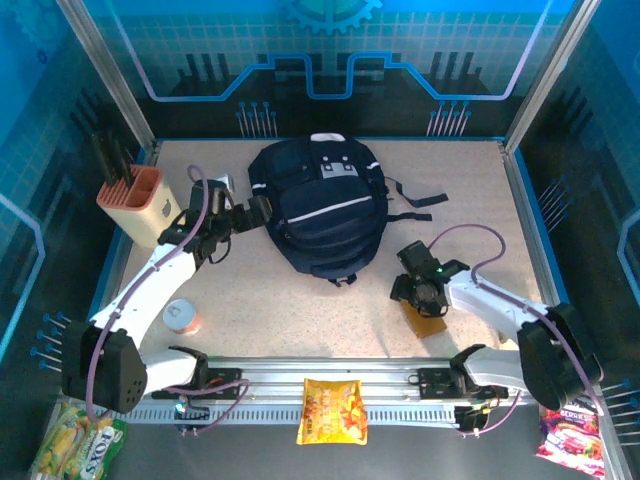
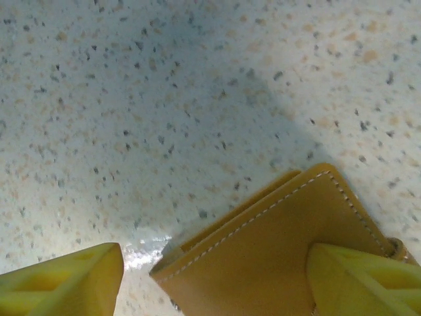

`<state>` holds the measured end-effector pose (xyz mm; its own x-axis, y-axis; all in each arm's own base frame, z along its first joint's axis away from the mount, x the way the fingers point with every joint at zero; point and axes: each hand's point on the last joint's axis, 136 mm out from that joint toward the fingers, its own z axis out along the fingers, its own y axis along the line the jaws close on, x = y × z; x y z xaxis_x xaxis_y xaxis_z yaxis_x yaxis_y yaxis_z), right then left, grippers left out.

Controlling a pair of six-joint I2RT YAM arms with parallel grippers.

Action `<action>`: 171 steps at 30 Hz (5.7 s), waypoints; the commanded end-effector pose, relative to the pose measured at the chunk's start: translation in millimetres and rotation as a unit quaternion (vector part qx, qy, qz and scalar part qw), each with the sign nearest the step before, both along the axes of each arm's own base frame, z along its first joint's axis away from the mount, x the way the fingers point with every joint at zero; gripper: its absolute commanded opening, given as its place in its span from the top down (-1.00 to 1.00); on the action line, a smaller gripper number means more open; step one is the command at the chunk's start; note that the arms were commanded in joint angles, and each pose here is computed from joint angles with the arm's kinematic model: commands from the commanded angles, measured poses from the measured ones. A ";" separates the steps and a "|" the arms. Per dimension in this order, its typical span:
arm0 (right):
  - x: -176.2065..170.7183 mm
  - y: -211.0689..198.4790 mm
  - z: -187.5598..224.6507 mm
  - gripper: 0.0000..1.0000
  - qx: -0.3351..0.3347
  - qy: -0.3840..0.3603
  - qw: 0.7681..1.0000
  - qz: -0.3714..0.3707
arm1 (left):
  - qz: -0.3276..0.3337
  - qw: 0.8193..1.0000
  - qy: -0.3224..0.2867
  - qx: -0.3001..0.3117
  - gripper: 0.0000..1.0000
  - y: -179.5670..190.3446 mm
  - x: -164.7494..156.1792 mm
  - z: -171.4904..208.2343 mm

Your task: Pack books, pencil case, and school supplies into a backpack

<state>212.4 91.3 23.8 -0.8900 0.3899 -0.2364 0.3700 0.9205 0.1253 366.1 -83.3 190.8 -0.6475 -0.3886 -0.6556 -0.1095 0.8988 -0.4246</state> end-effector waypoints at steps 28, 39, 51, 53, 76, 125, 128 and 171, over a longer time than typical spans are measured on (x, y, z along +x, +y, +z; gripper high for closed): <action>86.2 16.2 40.9 -0.02 -0.152 0.004 0.953 0.264 | -0.025 0.999 0.021 -0.002 -0.99 -7.1 4.2 5.4; 90.6 12.5 10.7 0.13 -0.191 0.060 0.947 0.253 | -0.030 0.999 0.024 -0.008 -0.98 -9.4 2.3 5.0; 82.9 8.8 -12.8 0.16 -0.161 0.114 0.954 0.228 | -0.034 0.999 0.027 -0.012 -0.99 -11.4 1.1 3.7; 84.0 6.2 -8.8 0.36 -0.157 0.106 0.958 0.215 | -0.036 0.999 0.029 -0.013 -0.99 -12.1 0.5 2.9; 119.3 104.0 201.0 0.95 0.299 -0.275 0.894 0.188 | -0.193 0.946 0.057 -0.254 -0.99 -110.3 -0.2 4.8; 126.5 29.7 175.6 0.78 0.224 -0.316 0.917 0.093 | -0.387 0.906 0.043 0.167 -0.51 -196.2 -0.3 -27.8; 121.8 20.3 174.5 0.77 0.220 -0.316 0.919 0.081 | -0.413 0.879 0.053 0.231 -0.48 -203.4 2.8 -43.3; 130.4 78.1 174.0 0.73 0.412 -0.298 0.860 0.036 | -0.330 0.920 -0.041 0.208 0.88 -233.2 36.5 49.2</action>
